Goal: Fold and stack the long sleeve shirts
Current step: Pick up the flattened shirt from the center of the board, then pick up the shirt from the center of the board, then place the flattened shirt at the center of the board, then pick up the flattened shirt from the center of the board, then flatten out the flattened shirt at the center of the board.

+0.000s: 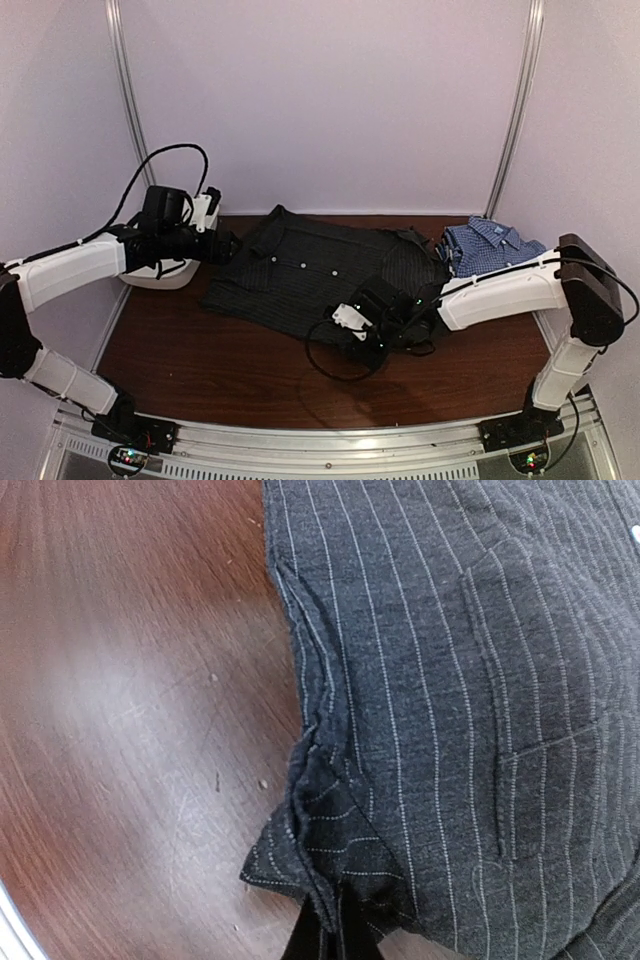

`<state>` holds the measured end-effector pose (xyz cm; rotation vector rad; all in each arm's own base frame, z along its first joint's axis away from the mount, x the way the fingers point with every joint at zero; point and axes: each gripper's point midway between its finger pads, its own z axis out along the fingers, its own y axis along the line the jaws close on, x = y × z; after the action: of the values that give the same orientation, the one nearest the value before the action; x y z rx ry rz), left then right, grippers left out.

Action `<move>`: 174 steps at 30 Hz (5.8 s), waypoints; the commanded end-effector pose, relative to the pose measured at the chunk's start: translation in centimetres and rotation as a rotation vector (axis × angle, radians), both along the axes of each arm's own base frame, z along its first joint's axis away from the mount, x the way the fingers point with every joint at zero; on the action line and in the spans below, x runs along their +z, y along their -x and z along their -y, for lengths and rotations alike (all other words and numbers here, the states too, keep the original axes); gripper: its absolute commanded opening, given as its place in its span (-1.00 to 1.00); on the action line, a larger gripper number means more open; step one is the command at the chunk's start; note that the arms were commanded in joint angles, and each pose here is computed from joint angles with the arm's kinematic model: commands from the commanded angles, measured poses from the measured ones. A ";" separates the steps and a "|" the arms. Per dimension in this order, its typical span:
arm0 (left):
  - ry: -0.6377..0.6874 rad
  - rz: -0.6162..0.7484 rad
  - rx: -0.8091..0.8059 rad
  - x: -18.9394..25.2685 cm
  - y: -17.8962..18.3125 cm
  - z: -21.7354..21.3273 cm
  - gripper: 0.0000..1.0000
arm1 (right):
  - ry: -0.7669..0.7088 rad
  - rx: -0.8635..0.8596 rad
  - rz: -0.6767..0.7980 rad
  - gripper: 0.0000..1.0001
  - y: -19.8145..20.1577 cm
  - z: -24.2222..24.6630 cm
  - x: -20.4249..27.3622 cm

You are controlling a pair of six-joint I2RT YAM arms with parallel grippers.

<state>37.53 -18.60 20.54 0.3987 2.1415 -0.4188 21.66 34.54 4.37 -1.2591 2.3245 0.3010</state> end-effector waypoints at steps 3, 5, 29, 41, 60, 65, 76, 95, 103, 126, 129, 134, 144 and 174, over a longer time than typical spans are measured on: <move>-0.192 0.148 -0.226 -1.8 3.6 4.9 0.88 | -0.040 -0.182 0.080 -1.00 -0.3 4.2 8.0; -0.242 0.155 -0.294 -2.7 4.9 5.7 0.89 | -0.046 -0.263 0.076 -1.00 -0.3 6.3 9.6; -0.376 0.045 -0.870 -10.7 19.2 14.0 0.86 | -0.101 -0.651 0.070 -1.00 -5.1 16.5 12.3; -0.513 -0.086 -0.657 -16.3 19.9 12.2 0.26 | -0.118 -0.652 0.065 -1.00 -6.5 16.8 12.6; -0.422 0.007 -0.481 -9.8 16.7 10.9 -1.00 | -0.286 -0.561 0.141 -1.00 -6.7 15.7 19.6; -0.258 0.222 -0.212 3.6 11.7 7.3 -1.00 | -0.404 -0.519 0.270 -1.00 -7.2 15.3 28.5; -0.277 0.387 -0.011 14.6 7.0 5.0 -1.00 | -0.409 -0.532 0.301 -1.00 -7.8 13.9 32.0; -0.483 0.146 0.112 0.7 2.9 -0.1 -1.00 | -0.280 -0.337 0.012 0.38 -3.3 3.7 13.8; -0.495 0.106 0.110 -0.8 2.4 -0.7 -1.00 | -0.237 -0.493 0.031 0.58 -3.4 9.8 11.4; -0.458 0.110 0.084 -0.2 2.7 -0.3 -1.00 | -0.130 -0.413 -0.083 -0.40 -3.1 9.1 4.5; -0.463 0.121 0.098 0.2 2.7 -0.7 -1.00 | -0.137 -0.440 -0.038 -1.00 -3.5 9.9 6.7; -0.442 0.150 0.116 1.9 2.8 -1.2 -1.00 | -0.158 -0.543 0.120 -1.00 -4.4 13.2 13.7; -0.190 0.404 0.091 16.6 3.0 -0.3 -1.00 | -0.317 -0.680 0.545 -1.00 -7.1 18.1 35.4; 0.586 0.787 -0.412 43.0 28.7 -5.4 -1.00 | -1.211 0.069 0.295 -1.00 15.2 18.7 55.6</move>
<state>12.28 -16.64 58.97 0.6566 1.2514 -0.8746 9.56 18.25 56.52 -0.7161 1.4827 1.0963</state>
